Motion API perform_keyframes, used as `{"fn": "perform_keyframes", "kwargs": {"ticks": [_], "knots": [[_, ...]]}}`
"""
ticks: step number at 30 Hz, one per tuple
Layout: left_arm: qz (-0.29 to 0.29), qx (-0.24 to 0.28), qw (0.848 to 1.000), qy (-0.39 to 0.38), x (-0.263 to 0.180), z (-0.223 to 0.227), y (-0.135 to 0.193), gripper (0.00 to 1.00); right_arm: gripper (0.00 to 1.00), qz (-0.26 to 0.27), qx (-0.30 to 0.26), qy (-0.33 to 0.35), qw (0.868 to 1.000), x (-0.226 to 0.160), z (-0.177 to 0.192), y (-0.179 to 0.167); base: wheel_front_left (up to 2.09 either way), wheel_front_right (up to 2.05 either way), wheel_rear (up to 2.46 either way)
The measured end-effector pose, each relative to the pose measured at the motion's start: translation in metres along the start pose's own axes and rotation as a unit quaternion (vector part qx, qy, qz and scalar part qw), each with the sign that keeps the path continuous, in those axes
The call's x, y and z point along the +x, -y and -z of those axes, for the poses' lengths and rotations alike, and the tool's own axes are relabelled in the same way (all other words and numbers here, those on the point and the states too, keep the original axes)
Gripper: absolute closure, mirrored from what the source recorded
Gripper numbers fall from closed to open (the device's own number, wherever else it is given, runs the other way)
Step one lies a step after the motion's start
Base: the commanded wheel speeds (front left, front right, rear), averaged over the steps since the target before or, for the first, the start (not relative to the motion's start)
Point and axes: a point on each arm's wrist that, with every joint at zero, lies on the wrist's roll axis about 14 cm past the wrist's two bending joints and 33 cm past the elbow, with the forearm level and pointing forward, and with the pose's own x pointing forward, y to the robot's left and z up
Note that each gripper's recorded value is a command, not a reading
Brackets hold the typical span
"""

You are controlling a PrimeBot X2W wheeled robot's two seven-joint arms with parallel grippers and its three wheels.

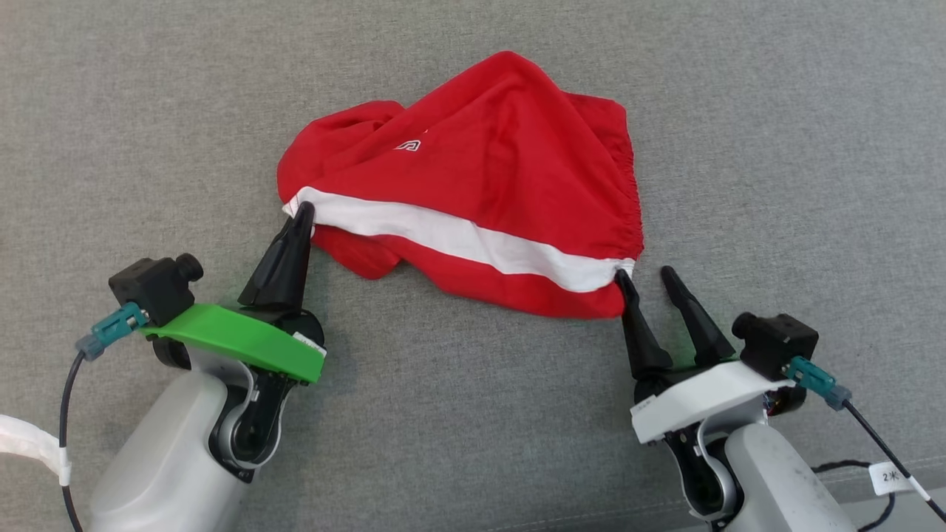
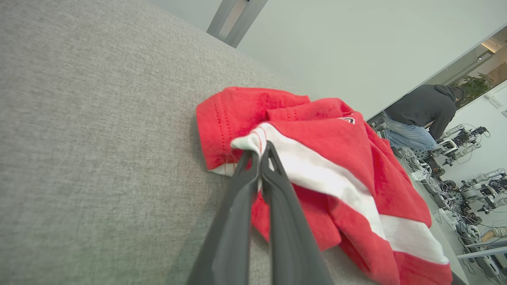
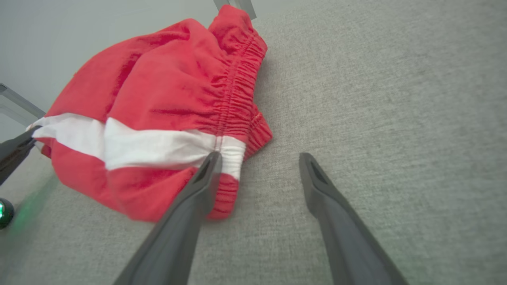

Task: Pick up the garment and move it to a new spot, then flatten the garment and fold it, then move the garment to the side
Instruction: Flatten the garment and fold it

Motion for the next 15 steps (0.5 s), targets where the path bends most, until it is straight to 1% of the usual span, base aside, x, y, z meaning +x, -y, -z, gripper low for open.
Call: {"fn": "perform_keyframes", "kwargs": {"ticks": [10, 15], "knots": [[-0.007, 0.007, 1.000, 0.002, -0.006, -0.003, -0.003, 1.00, 0.00, -0.051, 0.025, -0.013, 0.998, 0.006, 0.008, -0.036, 0.00, 0.00, 0.00], [-0.010, 0.010, 1.000, 0.003, -0.009, -0.003, -0.004, 1.00, 0.00, -0.061, 0.033, -0.011, 0.998, 0.006, 0.007, -0.043, 0.00, 0.00, 0.00]]}}
